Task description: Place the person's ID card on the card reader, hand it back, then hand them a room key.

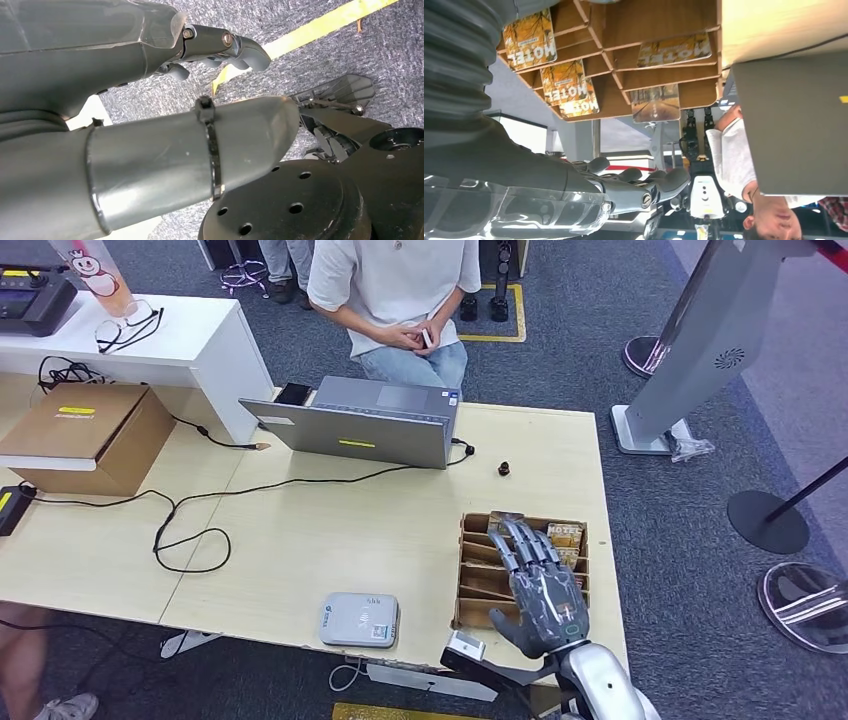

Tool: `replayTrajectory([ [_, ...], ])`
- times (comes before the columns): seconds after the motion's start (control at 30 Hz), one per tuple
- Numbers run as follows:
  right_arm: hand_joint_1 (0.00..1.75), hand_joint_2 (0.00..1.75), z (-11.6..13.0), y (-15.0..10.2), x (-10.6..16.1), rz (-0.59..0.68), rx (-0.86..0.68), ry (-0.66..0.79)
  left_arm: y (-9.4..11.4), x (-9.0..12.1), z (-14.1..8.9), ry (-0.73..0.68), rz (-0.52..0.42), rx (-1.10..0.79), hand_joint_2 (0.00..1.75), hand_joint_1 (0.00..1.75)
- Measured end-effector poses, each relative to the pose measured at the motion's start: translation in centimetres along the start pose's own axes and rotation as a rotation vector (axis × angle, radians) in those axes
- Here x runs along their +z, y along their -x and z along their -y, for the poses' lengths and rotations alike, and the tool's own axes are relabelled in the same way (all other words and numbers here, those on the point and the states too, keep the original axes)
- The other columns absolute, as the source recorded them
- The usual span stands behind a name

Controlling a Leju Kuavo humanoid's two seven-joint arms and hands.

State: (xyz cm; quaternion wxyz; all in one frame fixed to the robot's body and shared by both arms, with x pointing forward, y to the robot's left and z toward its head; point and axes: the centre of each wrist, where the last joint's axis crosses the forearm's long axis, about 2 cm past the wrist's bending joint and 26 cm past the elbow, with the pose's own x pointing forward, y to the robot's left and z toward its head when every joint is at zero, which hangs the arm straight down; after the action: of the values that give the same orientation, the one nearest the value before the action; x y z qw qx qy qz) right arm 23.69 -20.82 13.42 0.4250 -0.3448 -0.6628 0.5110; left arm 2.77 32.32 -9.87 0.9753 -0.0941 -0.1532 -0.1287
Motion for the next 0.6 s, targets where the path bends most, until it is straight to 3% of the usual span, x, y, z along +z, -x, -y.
replayTrajectory([
  [0.1, 0.05, 1.75, -0.2, -0.1, -0.3, 0.011, 0.001, -0.01, 0.0, 0.0, 0.0, 0.001, 0.001, 0.0, 0.0, 0.0],
  [0.6, 0.34, 1.75, -0.5, 0.2, -2.2, 0.023, 0.01, -0.039, -0.3, -0.2, 0.0, 0.009, 0.005, 0.001, 0.0, 0.0],
])
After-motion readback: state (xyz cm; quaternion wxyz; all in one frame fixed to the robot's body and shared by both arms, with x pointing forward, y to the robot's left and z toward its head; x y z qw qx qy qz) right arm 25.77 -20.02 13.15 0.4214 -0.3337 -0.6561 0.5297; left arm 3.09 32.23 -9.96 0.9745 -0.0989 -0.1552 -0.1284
